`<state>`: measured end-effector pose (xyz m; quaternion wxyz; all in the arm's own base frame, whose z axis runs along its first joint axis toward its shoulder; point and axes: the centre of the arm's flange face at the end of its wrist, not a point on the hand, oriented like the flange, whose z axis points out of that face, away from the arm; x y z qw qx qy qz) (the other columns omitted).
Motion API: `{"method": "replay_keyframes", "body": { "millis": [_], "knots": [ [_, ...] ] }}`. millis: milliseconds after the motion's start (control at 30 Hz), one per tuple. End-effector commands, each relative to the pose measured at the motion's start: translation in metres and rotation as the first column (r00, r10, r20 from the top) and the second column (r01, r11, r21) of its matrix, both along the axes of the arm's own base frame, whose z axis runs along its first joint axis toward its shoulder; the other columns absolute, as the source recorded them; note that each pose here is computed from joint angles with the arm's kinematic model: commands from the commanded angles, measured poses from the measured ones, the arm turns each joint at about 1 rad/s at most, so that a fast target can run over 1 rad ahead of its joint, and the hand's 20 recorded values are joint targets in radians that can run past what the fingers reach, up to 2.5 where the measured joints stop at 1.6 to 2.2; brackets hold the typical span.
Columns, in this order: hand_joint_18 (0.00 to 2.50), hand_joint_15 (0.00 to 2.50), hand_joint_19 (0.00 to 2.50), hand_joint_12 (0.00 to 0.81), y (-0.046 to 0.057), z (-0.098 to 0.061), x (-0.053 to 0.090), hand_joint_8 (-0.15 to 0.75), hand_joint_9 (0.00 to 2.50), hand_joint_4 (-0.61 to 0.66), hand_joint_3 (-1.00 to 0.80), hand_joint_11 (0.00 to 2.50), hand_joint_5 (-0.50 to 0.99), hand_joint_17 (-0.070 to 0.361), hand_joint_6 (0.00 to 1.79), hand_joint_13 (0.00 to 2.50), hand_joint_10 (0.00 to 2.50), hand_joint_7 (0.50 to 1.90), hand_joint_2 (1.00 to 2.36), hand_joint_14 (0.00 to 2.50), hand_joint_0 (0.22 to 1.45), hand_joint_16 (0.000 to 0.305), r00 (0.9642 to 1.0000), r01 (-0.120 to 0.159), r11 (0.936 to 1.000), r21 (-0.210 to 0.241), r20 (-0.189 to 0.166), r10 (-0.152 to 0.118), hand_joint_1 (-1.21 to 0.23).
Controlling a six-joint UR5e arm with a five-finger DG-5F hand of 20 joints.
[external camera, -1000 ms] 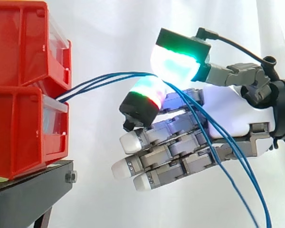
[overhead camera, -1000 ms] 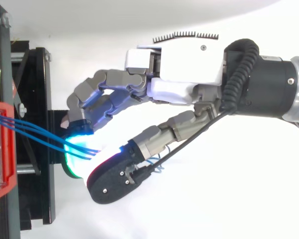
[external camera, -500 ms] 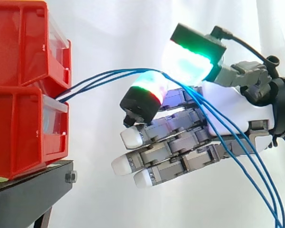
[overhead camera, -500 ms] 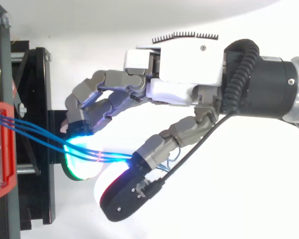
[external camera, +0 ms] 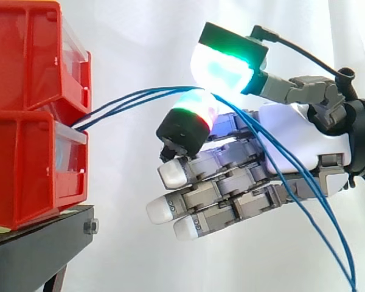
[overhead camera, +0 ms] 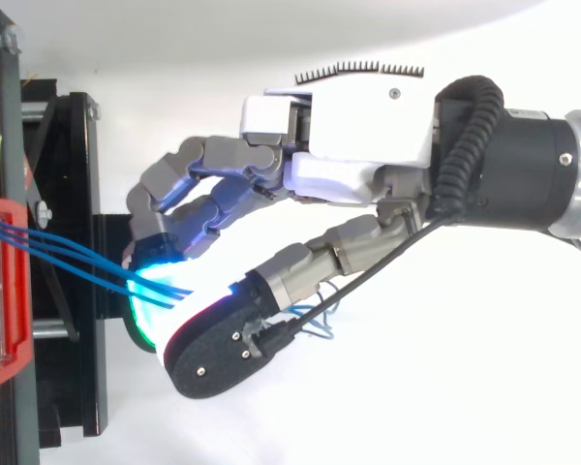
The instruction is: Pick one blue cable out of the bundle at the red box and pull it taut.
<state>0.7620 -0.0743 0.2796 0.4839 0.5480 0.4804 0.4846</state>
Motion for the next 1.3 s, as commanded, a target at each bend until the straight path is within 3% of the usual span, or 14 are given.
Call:
{"method": "replay_keyframes", "body": {
  "millis": [0, 300, 333, 400, 533, 600, 633, 667, 733, 1033, 1100, 1267],
  "knots": [
    [0.39, 0.24, 0.25, 0.334, 0.0002, 0.0009, 0.0002, 0.335, 0.78, 0.14, -0.34, 0.44, -0.12, 0.114, 0.9, 0.53, 0.01, 1.18, 1.01, 0.01, 0.63, 0.05, 1.0, 0.0, 1.0, 0.0, 0.002, 0.0, -0.83],
    [0.44, 0.22, 0.18, 0.334, 0.0002, 0.0007, 0.0, 0.316, 0.76, 0.01, -0.5, 0.45, -0.13, 0.114, 0.9, 0.54, 0.01, 1.25, 1.0, 0.01, 0.75, 0.051, 1.0, 0.0, 1.0, 0.0, 0.0, 0.0, -0.98],
    [0.44, 0.21, 0.18, 0.335, 0.0003, 0.0007, 0.0, 0.315, 0.75, 0.01, -0.5, 0.45, -0.13, 0.114, 0.9, 0.53, 0.01, 1.22, 1.0, 0.01, 0.73, 0.051, 1.0, -0.002, 1.0, 0.0, 0.0, 0.002, -0.97],
    [0.42, 0.22, 0.2, 0.332, 0.0003, 0.0007, 0.0, 0.309, 0.74, 0.15, -0.5, 0.45, -0.13, 0.114, 0.9, 0.51, 0.01, 1.13, 1.0, 0.01, 0.63, 0.051, 1.0, -0.002, 1.0, -0.001, 0.0, 0.002, -0.98],
    [0.41, 0.24, 0.24, 0.369, 0.0002, 0.0006, -0.0002, 0.343, 0.76, 0.16, -0.5, 0.46, -0.13, 0.131, 0.9, 0.51, 0.01, 1.11, 1.0, 0.01, 0.46, 0.058, 1.0, 0.0, 1.0, 0.0, -0.001, 0.0, -0.92],
    [0.41, 0.24, 0.25, 0.382, 0.0002, 0.0006, -0.0002, 0.367, 0.79, 0.15, -0.5, 0.45, -0.12, 0.138, 0.9, 0.52, 0.01, 1.09, 1.0, 0.01, 0.43, 0.061, 1.0, 0.0, 1.0, -0.002, -0.002, 0.0, -0.76],
    [0.41, 0.24, 0.26, 0.381, 0.0001, -0.0001, -0.0005, 0.366, 0.79, 0.14, -0.5, 0.45, -0.12, 0.137, 0.9, 0.52, 0.01, 1.1, 1.0, 0.01, 0.43, 0.061, 1.0, 0.0, 1.0, -0.002, -0.003, 0.0, -0.76],
    [0.38, 0.24, 0.28, 0.363, 0.0002, 0.0007, 0.0, 0.355, 0.8, 0.14, -0.5, 0.44, -0.12, 0.129, 0.89, 0.51, 0.01, 1.14, 1.0, 0.01, 0.48, 0.057, 1.0, 0.0, 1.0, -0.002, 0.0, 0.0, -0.66],
    [0.35, 0.26, 0.29, 0.338, 0.0002, 0.0006, -0.0002, 0.34, 0.81, 0.13, -0.5, 0.44, -0.11, 0.118, 0.89, 0.52, 0.01, 1.19, 1.0, 0.01, 0.55, 0.052, 1.0, 0.0, 1.0, -0.002, -0.002, 0.0, -0.63],
    [0.4, 0.33, 0.29, 0.338, 0.0013, 0.0006, 0.0, 0.352, 0.85, 0.13, -0.28, 0.48, -0.1, 0.118, 0.9, 0.6, 0.01, 1.24, 1.01, 0.01, 0.6, 0.052, 1.0, -0.002, 1.0, -0.002, -0.002, 0.002, -0.76],
    [0.42, 0.33, 0.28, 0.336, 0.0002, -0.0005, 0.0, 0.341, 0.82, 0.14, -0.21, 0.49, -0.12, 0.117, 0.92, 0.6, 0.01, 1.21, 1.02, 0.01, 0.63, 0.052, 1.0, 0.0, 1.0, -0.002, -0.003, 0.0, -0.87],
    [0.44, 0.31, 0.23, 0.334, 0.0003, 0.0006, -0.0001, 0.322, 0.8, 0.09, -0.29, 0.49, -0.12, 0.116, 0.91, 0.59, 0.01, 1.33, 1.01, 0.01, 0.71, 0.051, 1.0, -0.002, 1.0, -0.002, -0.002, 0.002, -0.94]
  ]
}}
